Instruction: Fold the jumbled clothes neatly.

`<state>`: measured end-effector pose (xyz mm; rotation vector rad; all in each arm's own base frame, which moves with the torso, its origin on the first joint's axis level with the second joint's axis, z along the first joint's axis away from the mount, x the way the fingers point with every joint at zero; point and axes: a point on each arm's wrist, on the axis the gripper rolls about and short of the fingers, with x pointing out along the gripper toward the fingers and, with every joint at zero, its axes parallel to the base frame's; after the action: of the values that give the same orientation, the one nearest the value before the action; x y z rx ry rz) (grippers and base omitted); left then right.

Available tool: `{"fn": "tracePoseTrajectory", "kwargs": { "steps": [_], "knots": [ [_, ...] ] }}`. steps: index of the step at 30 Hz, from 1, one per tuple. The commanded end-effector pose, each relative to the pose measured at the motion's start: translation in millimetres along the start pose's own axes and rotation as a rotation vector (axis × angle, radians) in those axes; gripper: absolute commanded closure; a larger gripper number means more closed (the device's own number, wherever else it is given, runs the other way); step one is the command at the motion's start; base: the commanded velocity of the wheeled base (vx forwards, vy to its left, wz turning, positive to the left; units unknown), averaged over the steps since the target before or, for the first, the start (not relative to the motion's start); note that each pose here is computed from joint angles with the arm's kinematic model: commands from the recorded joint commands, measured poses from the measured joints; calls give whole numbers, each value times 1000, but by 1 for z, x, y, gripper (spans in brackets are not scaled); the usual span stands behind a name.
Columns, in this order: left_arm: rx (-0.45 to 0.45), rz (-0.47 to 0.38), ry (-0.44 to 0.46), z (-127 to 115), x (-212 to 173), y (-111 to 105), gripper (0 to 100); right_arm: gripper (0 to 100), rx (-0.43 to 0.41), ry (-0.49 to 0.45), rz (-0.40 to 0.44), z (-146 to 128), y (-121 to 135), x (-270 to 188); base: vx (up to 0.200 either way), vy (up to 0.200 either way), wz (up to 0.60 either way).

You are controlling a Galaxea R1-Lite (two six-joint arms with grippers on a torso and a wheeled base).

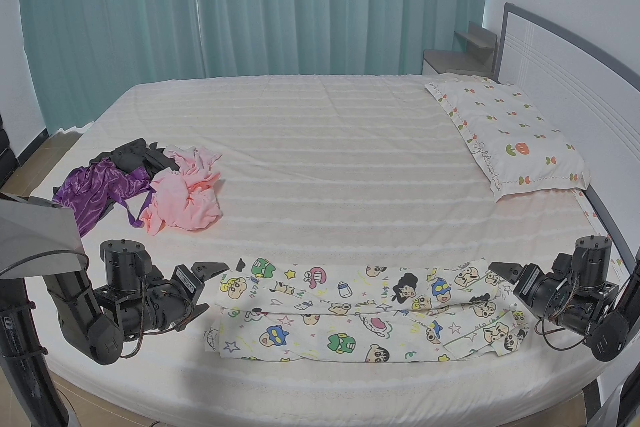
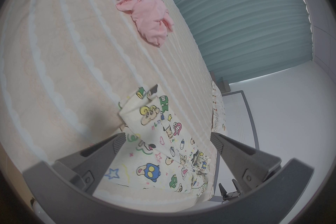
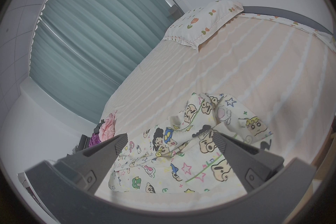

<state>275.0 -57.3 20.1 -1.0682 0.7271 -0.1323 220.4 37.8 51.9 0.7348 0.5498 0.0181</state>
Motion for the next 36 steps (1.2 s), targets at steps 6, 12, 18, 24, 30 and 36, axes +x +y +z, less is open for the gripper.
{"fn": "tracePoseTrajectory", "kwargs": {
  "steps": [6, 12, 18, 24, 30, 36],
  "knots": [
    [166, -39, 1, 1, 11, -10, 0, 0, 3, 25, -22, -4, -5, 1, 0, 0, 0],
    [401, -47, 21, 17, 40, -28, 0, 0, -2, 44, -18, -7, -5, 0, 0, 0, 0],
    [419, -44, 272, 26, 66, -56, 0, 0, -2, 52, -24, -9, -6, -1, 0, 0, 0],
    [463, -24, 344, 20, 88, -46, 0, 0, -7, 59, -21, -11, -5, -1, 0, 0, 0],
    [473, -9, 374, 13, 96, -37, 0, 0, -14, 70, -19, -14, -5, -1, 0, 0, 0],
    [475, 0, 391, 8, 104, -32, 0, 0, -20, 60, -6, -20, -9, 0, 0, 0, 0]
  ]
}}
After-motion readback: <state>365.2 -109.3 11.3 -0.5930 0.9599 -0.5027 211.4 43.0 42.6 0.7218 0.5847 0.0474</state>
